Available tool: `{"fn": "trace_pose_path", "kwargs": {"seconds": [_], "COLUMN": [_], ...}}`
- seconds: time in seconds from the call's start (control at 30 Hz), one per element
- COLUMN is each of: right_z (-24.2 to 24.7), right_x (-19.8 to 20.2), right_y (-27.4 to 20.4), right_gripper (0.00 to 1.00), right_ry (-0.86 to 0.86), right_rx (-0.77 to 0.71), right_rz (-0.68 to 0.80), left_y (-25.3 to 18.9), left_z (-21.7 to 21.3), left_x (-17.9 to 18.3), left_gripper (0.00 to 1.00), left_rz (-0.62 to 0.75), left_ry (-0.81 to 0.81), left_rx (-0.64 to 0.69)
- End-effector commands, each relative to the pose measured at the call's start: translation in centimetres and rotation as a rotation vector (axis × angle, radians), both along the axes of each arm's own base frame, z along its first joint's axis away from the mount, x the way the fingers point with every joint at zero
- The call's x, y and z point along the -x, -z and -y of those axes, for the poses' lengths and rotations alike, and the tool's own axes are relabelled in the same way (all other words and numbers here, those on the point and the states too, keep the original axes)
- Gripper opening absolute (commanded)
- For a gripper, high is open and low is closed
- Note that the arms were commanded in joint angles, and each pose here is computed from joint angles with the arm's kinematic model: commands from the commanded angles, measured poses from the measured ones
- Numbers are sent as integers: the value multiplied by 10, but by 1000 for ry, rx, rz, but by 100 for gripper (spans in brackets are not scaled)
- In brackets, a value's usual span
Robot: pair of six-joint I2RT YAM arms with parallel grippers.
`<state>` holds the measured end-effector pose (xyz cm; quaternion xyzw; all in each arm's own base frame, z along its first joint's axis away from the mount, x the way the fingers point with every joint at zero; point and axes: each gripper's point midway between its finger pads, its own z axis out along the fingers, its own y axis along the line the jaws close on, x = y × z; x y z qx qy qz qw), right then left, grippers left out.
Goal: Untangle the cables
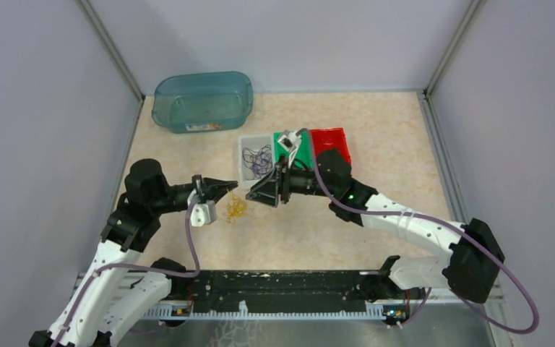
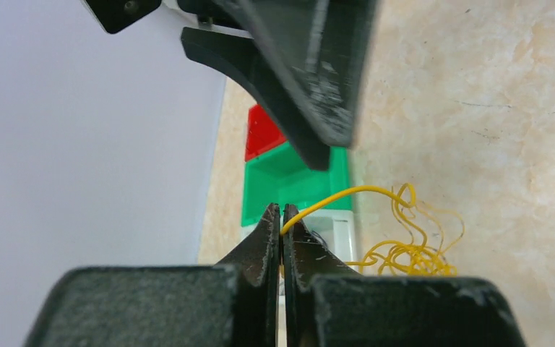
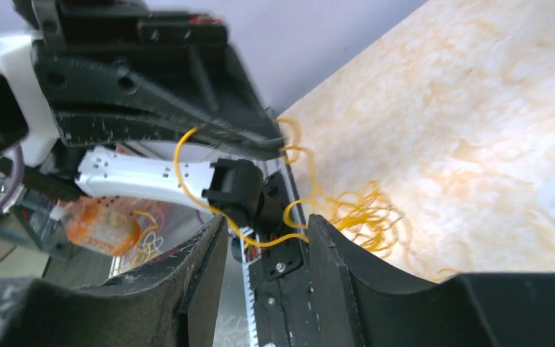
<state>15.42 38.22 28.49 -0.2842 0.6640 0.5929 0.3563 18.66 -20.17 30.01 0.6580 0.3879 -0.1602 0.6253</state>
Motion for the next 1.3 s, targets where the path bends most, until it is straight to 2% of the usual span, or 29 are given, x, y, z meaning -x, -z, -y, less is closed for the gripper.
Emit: {"fn": "trace_pose_path", "kwargs": {"seconds": [0.0,0.1,0.23,0.4,0.77,0.8,0.93,1.27], "right_z": [30,36,29,2,-43,-47,-57,-57], "right_x": [-8,-13,-17,-12,-20,-20,-26,-54], "right_y": [-52,-58,-51,-31,-25,-22,2,77], "right_gripper": [48,55,59,64,71,74,75,74], "right_ry": [32,63,56,35,81,87,115,260], "right_rx": [-145,-135,-99,-30,-46,-37,23,140], "right_rz": [55,100,127,149,137,137,111,41], "left_y": [-26,-31,-36,-44,-51,-53,-62,-120], "left_z": [7,8,10,12,14,14,14,17], "left_x": [28,31,30,31,32,32,32,37], "left_gripper": [0,0,0,0,0,0,1,1], "left_rz": [180,202,220,229,240,245,264,289], "left_ry": [158,180,193,208,219,217,217,226], "left_rx": [20,24,28,38,50,52,66,166]}}
